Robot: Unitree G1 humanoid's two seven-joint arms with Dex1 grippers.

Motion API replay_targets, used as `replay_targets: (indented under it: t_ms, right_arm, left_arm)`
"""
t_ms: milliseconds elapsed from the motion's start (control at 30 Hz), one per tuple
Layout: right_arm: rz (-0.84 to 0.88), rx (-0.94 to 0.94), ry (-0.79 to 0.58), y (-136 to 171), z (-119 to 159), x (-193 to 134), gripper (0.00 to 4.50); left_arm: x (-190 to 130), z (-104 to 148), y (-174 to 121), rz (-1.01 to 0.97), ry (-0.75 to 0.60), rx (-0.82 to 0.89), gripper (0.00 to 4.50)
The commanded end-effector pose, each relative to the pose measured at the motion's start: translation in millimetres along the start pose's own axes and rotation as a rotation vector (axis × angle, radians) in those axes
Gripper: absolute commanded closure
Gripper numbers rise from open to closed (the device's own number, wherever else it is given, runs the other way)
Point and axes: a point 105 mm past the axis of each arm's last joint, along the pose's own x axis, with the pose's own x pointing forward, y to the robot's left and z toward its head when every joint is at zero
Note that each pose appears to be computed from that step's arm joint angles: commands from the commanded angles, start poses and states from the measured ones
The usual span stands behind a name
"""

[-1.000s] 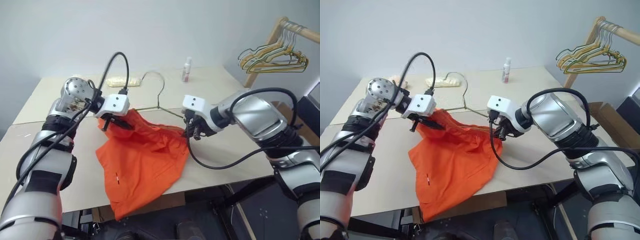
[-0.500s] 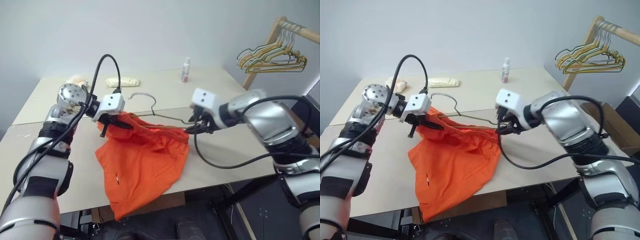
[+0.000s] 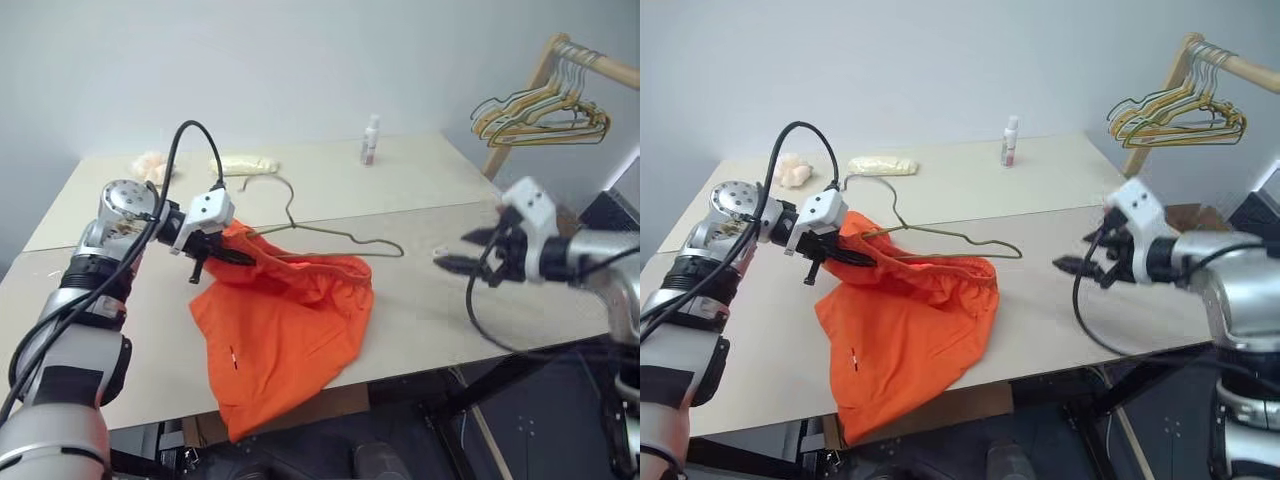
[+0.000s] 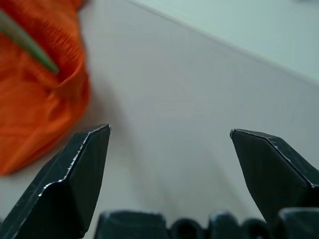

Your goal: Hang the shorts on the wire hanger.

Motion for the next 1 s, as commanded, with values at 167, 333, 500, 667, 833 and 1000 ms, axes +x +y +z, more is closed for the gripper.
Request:
replay_targets:
  t_ms: [167,333,500,667,833,1000]
  right_arm:
    - [0.067,0.098,-0.126,39.5,-5.9,60.4,0.04]
    - [0.049,0.162,-0.156,46.6,-5.2,97.0,0.04]
    - [0.137,0.194,-0.186,61.8,3.1,109.9,0.53]
    - [0.137,0.182,-0.147,61.9,-2.7,110.1,2.16]
    - [0.144,0.17,-0.137,60.1,-6.5,102.4,3.86]
    - [0.104,0.195,-0.122,44.4,-9.9,93.9,4.48]
  left_arm:
    - [-8.7,20.5,10.7,0.035,-0.048,0.031,4.5]
    - [-11.6,22.2,11.1,0.046,-0.062,0.024,4.5]
    - [-14.0,21.7,9.8,0.052,-0.063,0.022,4.5]
    - [-16.3,21.5,9.2,0.062,-0.065,0.018,4.5]
    - [-18.0,20.7,8.4,0.069,-0.066,0.013,4.5]
    - [-23.1,17.1,4.8,0.074,-0.062,0.0,4.5]
